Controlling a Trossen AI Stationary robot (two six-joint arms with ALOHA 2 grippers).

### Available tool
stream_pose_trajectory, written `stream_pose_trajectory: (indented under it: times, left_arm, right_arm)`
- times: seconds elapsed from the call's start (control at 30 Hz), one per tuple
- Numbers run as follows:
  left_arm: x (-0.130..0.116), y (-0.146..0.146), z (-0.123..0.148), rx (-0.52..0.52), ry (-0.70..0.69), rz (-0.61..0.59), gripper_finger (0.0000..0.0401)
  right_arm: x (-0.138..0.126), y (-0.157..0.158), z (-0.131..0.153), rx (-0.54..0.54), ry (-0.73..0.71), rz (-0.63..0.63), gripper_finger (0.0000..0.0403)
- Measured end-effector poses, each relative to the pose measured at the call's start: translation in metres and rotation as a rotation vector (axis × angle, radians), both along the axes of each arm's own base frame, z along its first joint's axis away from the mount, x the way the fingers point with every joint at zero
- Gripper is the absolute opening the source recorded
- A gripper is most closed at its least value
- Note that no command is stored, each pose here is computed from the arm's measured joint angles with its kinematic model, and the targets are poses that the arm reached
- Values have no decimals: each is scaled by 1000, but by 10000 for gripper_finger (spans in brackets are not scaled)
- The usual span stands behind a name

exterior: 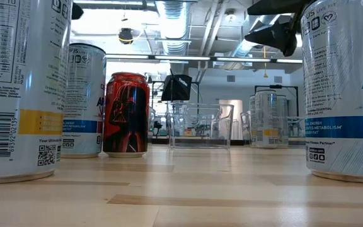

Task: Sort soda cans
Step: Put the white-yellow soda can into the right transparent bin

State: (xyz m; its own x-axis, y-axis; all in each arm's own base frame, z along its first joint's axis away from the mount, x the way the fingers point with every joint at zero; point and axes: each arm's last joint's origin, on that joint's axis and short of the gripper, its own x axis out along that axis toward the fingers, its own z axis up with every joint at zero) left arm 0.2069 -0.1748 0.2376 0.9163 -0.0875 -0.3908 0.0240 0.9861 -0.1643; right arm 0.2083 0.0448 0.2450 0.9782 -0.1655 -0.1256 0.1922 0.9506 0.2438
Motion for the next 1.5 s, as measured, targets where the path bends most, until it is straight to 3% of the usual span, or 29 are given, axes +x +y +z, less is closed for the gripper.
stream_pose_trajectory:
  times: [0.13,0.43,0.77,1.5]
  left_arm:
    - [2,0,2,19,-5,-8,342]
    - [-3,-19,40,52,17,-97,345]
    - [-8,-27,21,57,160,-59,346]
    - [-4,-22,19,60,168,-23,346]
  right_arm:
    - [0,2,0,14,-2,6,330]
    - [-1,3,-1,29,8,10,330]
    - [-1,4,-2,37,17,15,330]
    - [-1,4,-2,37,17,15,330]
